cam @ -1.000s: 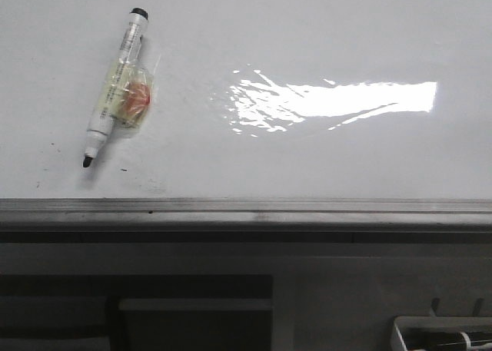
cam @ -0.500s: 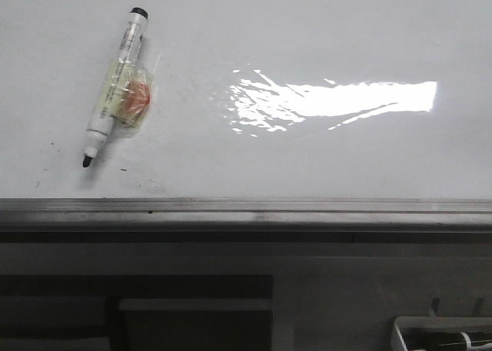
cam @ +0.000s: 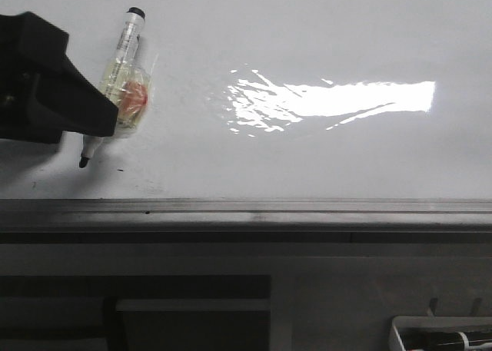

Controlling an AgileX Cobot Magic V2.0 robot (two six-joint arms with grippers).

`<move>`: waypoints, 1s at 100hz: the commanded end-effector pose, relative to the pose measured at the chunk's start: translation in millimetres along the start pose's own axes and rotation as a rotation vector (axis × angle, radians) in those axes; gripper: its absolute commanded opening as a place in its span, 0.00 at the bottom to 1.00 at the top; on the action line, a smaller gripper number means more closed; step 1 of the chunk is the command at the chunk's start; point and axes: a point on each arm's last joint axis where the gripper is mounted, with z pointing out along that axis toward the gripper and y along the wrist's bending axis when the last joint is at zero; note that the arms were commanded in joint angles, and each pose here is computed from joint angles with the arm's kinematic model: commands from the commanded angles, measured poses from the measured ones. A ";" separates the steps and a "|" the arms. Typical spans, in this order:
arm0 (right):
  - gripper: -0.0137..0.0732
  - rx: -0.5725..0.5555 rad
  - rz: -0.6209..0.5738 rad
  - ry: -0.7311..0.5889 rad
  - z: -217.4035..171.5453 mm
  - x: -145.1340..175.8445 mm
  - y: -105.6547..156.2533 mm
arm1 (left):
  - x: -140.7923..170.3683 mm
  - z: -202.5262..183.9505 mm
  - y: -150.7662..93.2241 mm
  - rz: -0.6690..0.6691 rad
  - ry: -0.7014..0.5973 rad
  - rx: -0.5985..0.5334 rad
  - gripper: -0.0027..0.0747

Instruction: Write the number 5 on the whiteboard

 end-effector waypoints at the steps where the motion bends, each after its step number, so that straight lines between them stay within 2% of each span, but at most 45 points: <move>1: 0.57 -0.004 -0.017 -0.087 -1.2 -16.8 2.5 | -16.1 1.6 -1.7 -0.017 -0.096 -0.024 0.53; 11: 0.57 -0.004 -0.017 -0.087 -1.2 -16.8 2.5 | -13.3 8.7 0.4 -0.018 -0.075 -0.039 0.52; 20: 0.57 -0.004 -0.017 -0.088 -1.2 -16.9 2.5 | -10.9 14.0 1.9 -0.018 -0.058 -0.049 0.44; 27: 0.57 -0.004 -0.017 -0.088 -1.2 -16.9 2.5 | -9.3 16.8 2.7 -0.018 -0.047 -0.054 0.33; 41: 0.57 -0.004 -0.017 -0.088 -1.2 -16.9 2.5 | -8.9 17.8 2.9 -0.016 -0.044 -0.056 0.02; 58: 0.57 -0.013 -0.002 -0.050 -0.1 -14.8 3.3 | -10.4 12.0 -4.9 0.080 -0.058 -0.024 0.01; 67: 0.57 -0.041 -0.021 0.023 3.1 -15.5 6.7 | -13.4 1.5 -16.3 0.203 -0.092 0.022 0.01; 72: 0.57 -0.082 -0.091 0.062 6.0 -17.4 10.8 | -15.2 -5.6 -26.5 0.302 -0.108 0.062 0.01; 79: 0.57 -0.172 -0.166 0.105 12.1 -21.8 19.9 | -16.6 -16.2 -40.0 0.459 -0.150 0.112 0.01; 92: 0.57 -0.362 -0.214 0.181 28.4 -29.6 42.2 | -11.9 -32.1 -63.3 0.780 -0.202 0.200 0.01; 100: 0.57 -0.433 -0.253 0.207 37.8 -34.2 54.0 | -5.5 -37.9 -76.5 0.936 -0.229 0.256 0.01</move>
